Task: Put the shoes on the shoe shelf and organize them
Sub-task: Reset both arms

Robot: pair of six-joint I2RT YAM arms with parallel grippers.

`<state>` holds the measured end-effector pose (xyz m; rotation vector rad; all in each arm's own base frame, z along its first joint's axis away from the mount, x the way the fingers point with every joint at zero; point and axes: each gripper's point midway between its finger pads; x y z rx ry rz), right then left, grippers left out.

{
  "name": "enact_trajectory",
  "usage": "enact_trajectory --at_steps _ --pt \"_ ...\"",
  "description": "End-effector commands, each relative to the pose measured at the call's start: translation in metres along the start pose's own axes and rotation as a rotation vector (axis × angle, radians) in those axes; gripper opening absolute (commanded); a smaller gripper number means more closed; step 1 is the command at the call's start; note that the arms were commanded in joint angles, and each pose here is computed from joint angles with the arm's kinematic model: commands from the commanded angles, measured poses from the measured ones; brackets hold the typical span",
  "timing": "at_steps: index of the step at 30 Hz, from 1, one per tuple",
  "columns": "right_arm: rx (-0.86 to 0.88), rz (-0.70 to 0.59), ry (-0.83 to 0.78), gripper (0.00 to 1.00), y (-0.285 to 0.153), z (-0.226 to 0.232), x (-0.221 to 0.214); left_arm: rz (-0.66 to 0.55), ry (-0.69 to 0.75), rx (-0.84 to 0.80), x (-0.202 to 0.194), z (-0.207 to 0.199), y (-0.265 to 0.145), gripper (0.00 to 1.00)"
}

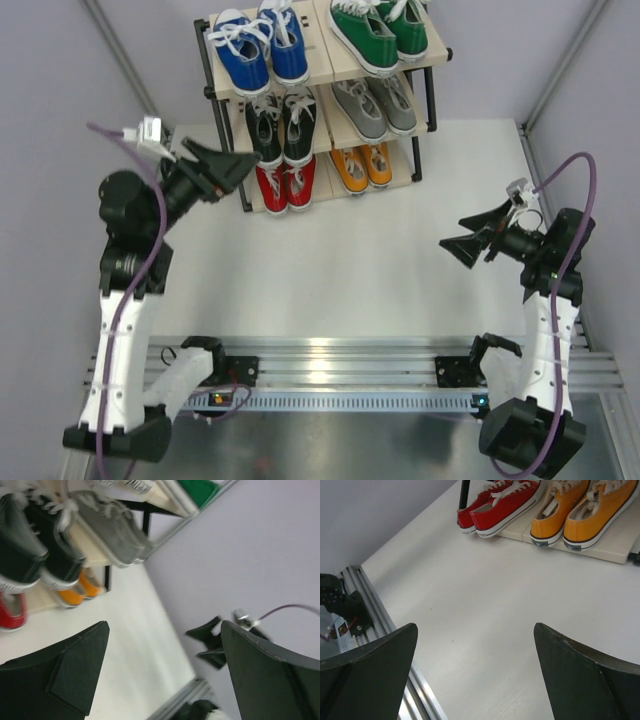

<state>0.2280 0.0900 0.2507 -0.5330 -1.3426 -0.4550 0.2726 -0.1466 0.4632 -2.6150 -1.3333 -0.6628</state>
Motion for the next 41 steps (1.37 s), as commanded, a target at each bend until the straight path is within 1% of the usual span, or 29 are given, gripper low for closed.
enact_trajectory --at_steps 1,2,3,4,5,6,7,8,9,10,12,13,16,17,19,20,22,23,26,29,32,35,41 --pt "-0.119 0.015 -0.142 0.99 -0.008 -0.016 0.017 -0.080 0.350 0.080 -0.021 0.045 -0.050 0.99" --pt "-0.158 0.029 -0.138 0.99 -0.010 -0.022 0.017 -0.144 0.404 0.122 -0.016 0.058 -0.061 0.99" --pt "-0.175 0.043 -0.154 0.99 -0.012 -0.026 0.016 -0.182 0.456 0.149 -0.017 0.069 -0.071 0.99" --pt "-0.195 0.065 -0.125 0.99 -0.013 -0.028 0.011 -0.248 0.540 0.168 -0.017 0.075 -0.092 0.99" --pt "-0.241 0.090 -0.112 1.00 -0.015 -0.037 0.012 -0.287 0.552 0.268 -0.017 0.110 -0.100 0.99" --pt "-0.260 0.109 -0.124 0.99 -0.017 -0.042 0.011 -0.318 0.574 0.319 -0.016 0.126 -0.110 0.99" --pt "-0.288 0.129 -0.111 0.99 -0.020 -0.047 0.010 -0.361 0.587 0.332 -0.017 0.131 -0.123 0.99" --pt "-0.344 0.149 -0.112 0.99 -0.024 -0.057 0.010 -0.342 0.573 0.400 -0.025 0.158 -0.127 0.99" --pt "-0.380 0.158 -0.114 0.99 -0.027 -0.063 0.010 -0.362 0.577 0.430 -0.025 0.165 -0.134 0.99" --pt "-0.412 0.163 -0.120 0.99 -0.031 -0.068 0.010 -0.337 0.570 0.457 -0.030 0.176 -0.135 0.99" --pt "-0.490 0.176 -0.156 0.99 -0.039 -0.079 0.011 -0.344 0.536 0.574 -0.030 0.201 -0.146 0.99" --pt "-0.516 0.176 -0.169 0.99 -0.042 -0.081 0.012 -0.358 0.527 0.594 -0.028 0.205 -0.147 0.99" --pt "-0.603 0.168 -0.201 0.99 -0.052 -0.088 0.016 -0.359 0.545 0.606 -0.024 0.203 -0.148 0.99" --pt "-0.660 0.172 -0.200 0.99 -0.058 -0.093 0.015 -0.364 0.543 0.621 -0.022 0.205 -0.148 0.99" --pt "-0.758 0.126 -0.165 0.99 -0.066 -0.103 0.023 -0.337 0.534 0.669 -0.022 0.217 -0.145 0.99" --pt "-0.861 0.125 -0.132 0.99 -0.078 -0.114 0.019 -0.323 0.530 0.680 -0.022 0.220 -0.142 0.99" --pt "-0.967 0.072 -0.062 0.99 -0.088 -0.124 0.022 -0.291 0.509 0.708 -0.023 0.227 -0.136 0.99" --pt "-1.025 0.076 -0.050 0.99 -0.096 -0.130 0.018 -0.283 0.501 0.720 -0.024 0.231 -0.136 0.99" --pt "-1.111 0.062 0.000 0.99 -0.107 -0.138 0.015 -0.280 0.481 0.750 -0.027 0.241 -0.137 0.99" --pt "-1.163 0.063 0.046 0.99 -0.113 -0.142 0.009 -0.308 0.486 0.723 -0.027 0.236 -0.141 0.99" --pt "-1.178 0.076 0.062 0.99 -0.115 -0.144 0.003 -0.333 0.490 0.707 -0.027 0.233 -0.145 0.99" --pt "-1.198 0.084 0.048 0.99 -0.119 -0.146 0.002 -0.337 0.490 0.703 -0.027 0.232 -0.146 0.99" --pt "-1.167 0.123 -0.016 1.00 -0.116 -0.149 0.000 -0.338 0.490 0.702 -0.027 0.232 -0.146 0.99"
Point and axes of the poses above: each gripper's point midway between its finger pads, its own y axis out along the fingers, its own z axis along the line the jaws close on, x = y × z, and after that the axes turned 12 degrees about -y, right-handed
